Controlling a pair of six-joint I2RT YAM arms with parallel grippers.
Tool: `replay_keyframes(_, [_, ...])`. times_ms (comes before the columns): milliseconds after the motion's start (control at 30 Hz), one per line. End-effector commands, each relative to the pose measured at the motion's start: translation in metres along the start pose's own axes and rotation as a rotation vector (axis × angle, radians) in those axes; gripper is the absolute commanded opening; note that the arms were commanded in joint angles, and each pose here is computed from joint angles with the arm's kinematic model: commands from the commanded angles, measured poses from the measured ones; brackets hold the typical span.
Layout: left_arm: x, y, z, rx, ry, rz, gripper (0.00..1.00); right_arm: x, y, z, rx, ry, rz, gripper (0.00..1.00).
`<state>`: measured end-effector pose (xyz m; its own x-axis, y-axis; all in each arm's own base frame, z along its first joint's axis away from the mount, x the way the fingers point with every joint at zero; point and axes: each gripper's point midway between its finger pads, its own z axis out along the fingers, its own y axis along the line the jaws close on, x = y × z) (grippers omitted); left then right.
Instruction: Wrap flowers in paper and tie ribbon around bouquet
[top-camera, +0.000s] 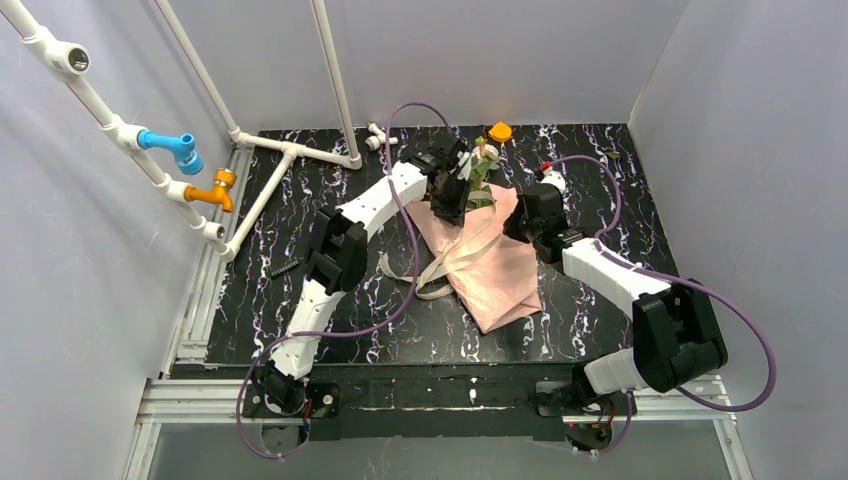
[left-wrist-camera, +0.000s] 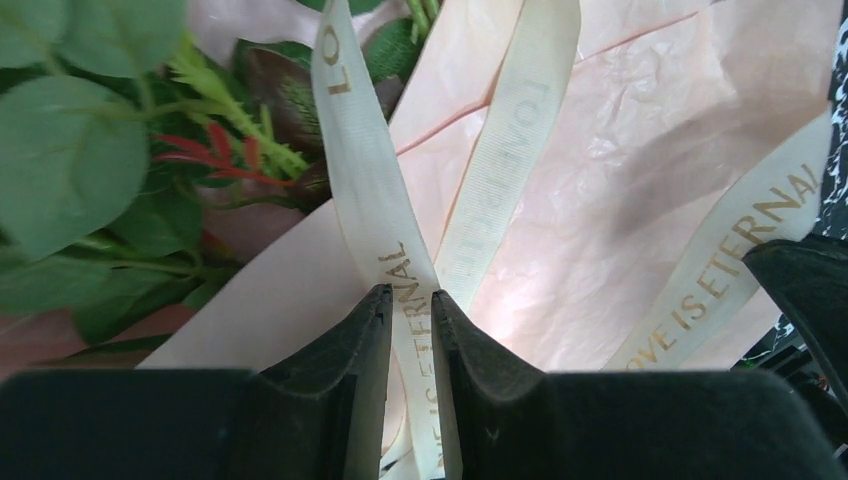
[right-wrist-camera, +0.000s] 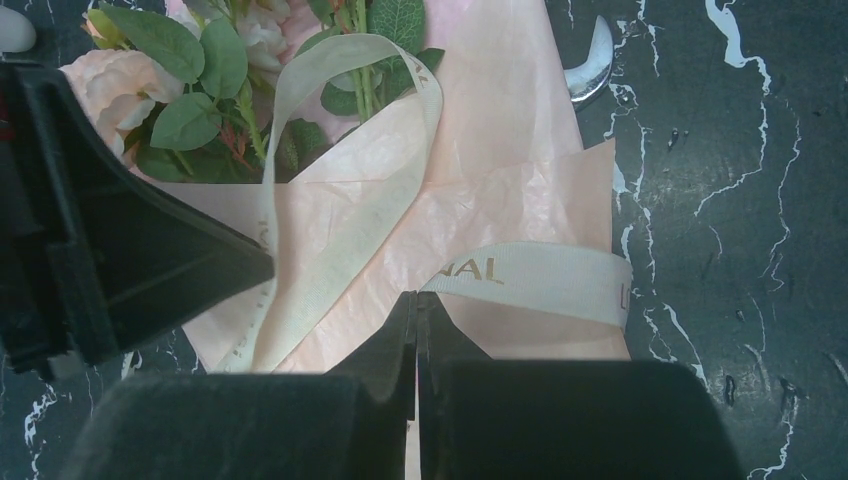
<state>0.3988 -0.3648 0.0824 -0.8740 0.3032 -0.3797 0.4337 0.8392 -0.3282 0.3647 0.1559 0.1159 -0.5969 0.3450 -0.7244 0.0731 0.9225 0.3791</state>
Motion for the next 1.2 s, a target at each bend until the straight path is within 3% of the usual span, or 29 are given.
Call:
replay_keyframes(0, [0.015,-0.012,0.007,0.029,0.048,0.020,0.20,-0.027,0.017,-0.002,-0.044,-0.076,0.011,0.01])
replay_keyframes(400, [0.036,-0.066,0.010,0.243,0.109,0.088,0.20,-0.030,0.020,0.000,-0.051,-0.083,0.016,0.01])
replay_keyframes(867, [0.060,-0.137,-0.022,0.738,0.241,0.101,0.20,-0.032,0.021,-0.001,-0.053,-0.089,0.023,0.01])
replay_keyframes(1067, [0.057,-0.121,-0.037,0.713,0.229,0.115,0.46,-0.034,0.021,-0.003,-0.054,-0.095,0.019,0.01])
replay_keyframes(1167, [0.053,-0.095,-0.031,0.587,0.212,0.106,0.60,-0.034,0.022,-0.002,-0.060,-0.095,0.018,0.01])
